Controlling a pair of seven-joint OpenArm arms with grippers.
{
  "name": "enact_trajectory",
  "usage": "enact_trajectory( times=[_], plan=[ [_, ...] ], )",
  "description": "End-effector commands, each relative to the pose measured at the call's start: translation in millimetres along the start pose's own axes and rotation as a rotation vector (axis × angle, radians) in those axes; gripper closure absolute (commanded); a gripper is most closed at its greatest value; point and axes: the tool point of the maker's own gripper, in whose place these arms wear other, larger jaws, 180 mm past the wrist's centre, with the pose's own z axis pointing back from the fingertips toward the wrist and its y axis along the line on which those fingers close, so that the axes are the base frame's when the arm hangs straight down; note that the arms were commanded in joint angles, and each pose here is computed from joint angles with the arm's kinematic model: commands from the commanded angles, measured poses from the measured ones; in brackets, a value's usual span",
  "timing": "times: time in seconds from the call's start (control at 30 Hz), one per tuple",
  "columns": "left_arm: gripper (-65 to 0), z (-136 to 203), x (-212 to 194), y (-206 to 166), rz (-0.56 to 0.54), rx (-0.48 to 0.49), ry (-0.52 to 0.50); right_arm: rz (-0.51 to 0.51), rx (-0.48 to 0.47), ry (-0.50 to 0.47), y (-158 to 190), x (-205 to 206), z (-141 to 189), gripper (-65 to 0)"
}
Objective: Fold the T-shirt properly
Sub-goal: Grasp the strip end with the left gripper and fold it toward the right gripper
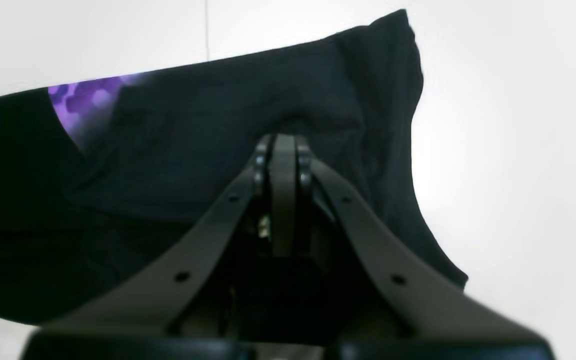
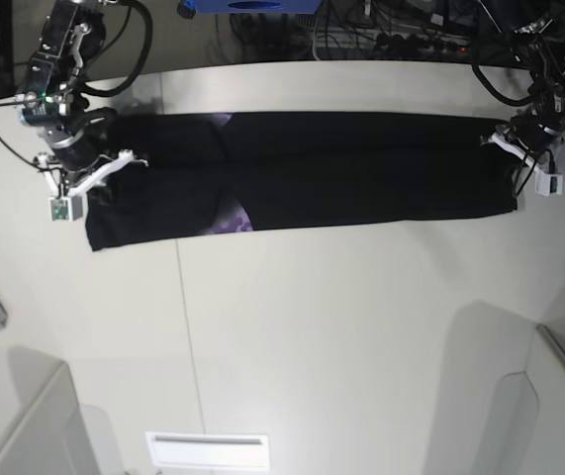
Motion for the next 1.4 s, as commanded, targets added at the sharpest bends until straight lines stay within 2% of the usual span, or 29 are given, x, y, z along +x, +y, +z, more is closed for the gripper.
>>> enact_trajectory(
  times=[0.0, 0.07, 0.17, 0.27, 0.37, 0.63, 1.0, 1.23, 1.37],
  plan=[
    [0.0, 2.3, -8.2, 5.5, -0.023, 0.022, 0.054, 0.007, 0.003, -0.042, 0.3, 9.9, 3.9, 0.0],
    [0.0, 3.4, -6.4, 7.5, -0.022, 0.026, 0.047, 0.004, 0.003, -0.034, 0.8, 6.3, 4.5, 0.0],
    [0.0, 21.7, 11.3, 24.1, -0.024, 0.082, -0.014, -0.012, 0.01, -0.021, 4.9, -1.1, 5.0, 0.0],
    [0.0, 42.5, 35.2, 24.2, -0.093, 0.123, -0.078, -0.001, 0.037, -0.011, 15.3, -5.4, 3.6, 0.0],
    [0.0, 56.8, 52.0, 6.8, -0.192, 0.124, -0.115, 0.013, 0.072, 0.004, 29.0, -11.1, 2.2, 0.0],
    [0.0, 55.9, 41.9, -68.8, -0.328, -0.006, -0.111, 0.011, 0.109, 0.009, 44.9, -13.4, -0.1, 0.0],
    [0.0, 26.6, 21.2, -149.9, -0.297, -0.173, -0.064, 0.006, 0.106, 0.007, 44.4, -12.8, -0.2, 0.0],
    [0.0, 12.4, 13.0, -203.4, -0.304, -0.289, -0.035, -0.007, 0.073, 0.004, 31.4, -11.9, 1.7, 0.0],
    [0.0, 7.2, 6.8, -227.6, -0.279, -0.328, -0.018, -0.009, 0.072, 0.004, 31.2, -11.9, 1.7, 0.0]
  ],
)
